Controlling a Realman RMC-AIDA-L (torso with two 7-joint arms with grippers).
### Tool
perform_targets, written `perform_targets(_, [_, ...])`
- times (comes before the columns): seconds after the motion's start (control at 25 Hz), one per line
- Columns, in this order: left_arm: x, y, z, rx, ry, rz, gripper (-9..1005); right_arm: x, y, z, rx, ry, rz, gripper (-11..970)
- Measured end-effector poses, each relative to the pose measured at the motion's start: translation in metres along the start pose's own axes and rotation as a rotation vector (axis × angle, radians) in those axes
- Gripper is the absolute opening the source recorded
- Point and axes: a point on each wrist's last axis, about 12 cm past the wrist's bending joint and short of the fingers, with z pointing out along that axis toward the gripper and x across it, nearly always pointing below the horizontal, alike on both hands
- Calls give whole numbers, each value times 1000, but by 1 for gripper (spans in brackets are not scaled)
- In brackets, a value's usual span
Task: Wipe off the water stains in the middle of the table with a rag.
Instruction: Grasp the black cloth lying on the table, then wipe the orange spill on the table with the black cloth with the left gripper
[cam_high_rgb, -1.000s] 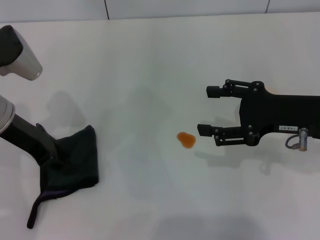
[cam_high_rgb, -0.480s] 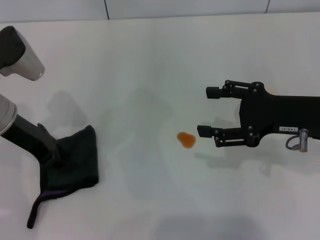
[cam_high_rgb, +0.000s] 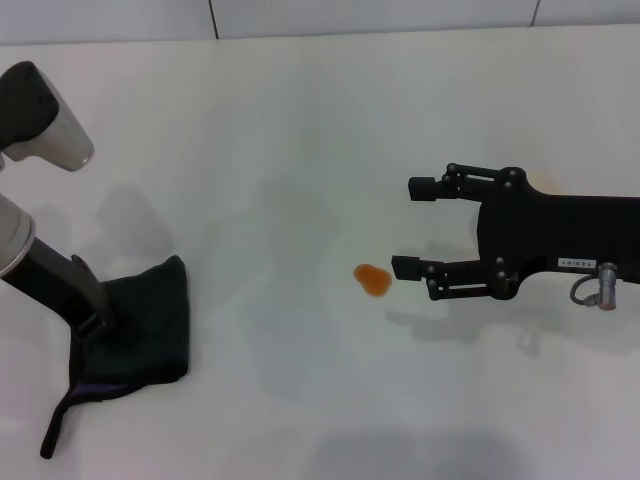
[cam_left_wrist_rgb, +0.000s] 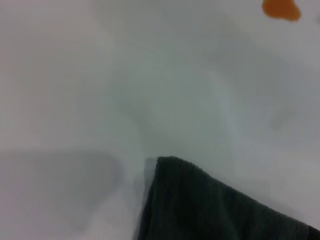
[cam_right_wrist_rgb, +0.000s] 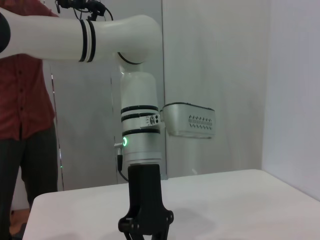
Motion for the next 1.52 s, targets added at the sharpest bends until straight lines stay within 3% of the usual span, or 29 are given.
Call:
perform_targets(0.68, [-10, -1, 0, -4, -15, 20, 57, 0, 1, 0, -1, -5, -4, 826])
perform_targets(1.44, [-75, -10, 24, 7, -152, 139, 33, 0, -1, 0, 4, -14, -11, 826])
perform_targets(1.52, [-90, -13, 26, -4, -189, 162, 33, 0, -1, 1, 4, -14, -12, 826])
